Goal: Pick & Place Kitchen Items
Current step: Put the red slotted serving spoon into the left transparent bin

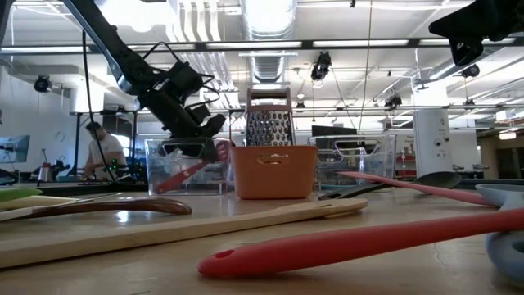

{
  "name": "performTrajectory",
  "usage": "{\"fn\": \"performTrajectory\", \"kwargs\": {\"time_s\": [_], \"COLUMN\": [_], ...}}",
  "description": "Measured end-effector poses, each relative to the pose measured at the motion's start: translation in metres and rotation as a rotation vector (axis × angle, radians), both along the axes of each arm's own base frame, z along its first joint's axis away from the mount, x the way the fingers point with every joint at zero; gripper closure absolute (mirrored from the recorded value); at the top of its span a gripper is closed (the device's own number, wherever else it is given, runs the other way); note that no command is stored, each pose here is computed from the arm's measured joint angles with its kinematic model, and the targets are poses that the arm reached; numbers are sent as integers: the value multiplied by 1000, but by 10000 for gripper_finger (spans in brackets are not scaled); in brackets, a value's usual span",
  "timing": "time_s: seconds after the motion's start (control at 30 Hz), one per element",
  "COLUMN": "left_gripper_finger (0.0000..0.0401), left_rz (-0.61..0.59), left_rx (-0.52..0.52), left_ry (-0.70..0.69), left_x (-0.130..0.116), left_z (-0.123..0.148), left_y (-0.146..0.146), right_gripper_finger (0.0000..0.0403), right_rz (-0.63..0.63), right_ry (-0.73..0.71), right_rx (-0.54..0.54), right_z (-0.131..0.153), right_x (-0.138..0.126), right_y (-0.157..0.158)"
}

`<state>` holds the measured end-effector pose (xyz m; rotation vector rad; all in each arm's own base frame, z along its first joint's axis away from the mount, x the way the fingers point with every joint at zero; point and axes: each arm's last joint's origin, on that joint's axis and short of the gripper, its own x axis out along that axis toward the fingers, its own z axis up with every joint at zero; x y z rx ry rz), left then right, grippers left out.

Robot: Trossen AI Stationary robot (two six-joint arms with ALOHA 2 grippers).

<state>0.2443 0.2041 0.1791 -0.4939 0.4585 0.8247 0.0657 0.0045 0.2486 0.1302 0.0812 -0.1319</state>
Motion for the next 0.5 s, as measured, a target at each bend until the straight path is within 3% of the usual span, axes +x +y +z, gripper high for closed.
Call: {"fn": "performTrajectory", "kwargs": {"time_s": [0.37, 0.5], "left_gripper_finger": [264, 237], "left_rz": [-30, -45], "left_rx": [6, 26], "left_ry": [0, -45], "left_x": [0, 0], "left_z": [1, 16], "left_y": [0, -1], "right_gripper_finger": [394, 394], "right_rz": [0, 0], "right_ry": [0, 0], "right_rx": [0, 0], "right_z": [0, 0], "right_x": [0, 0], "right_y": [0, 0]}}
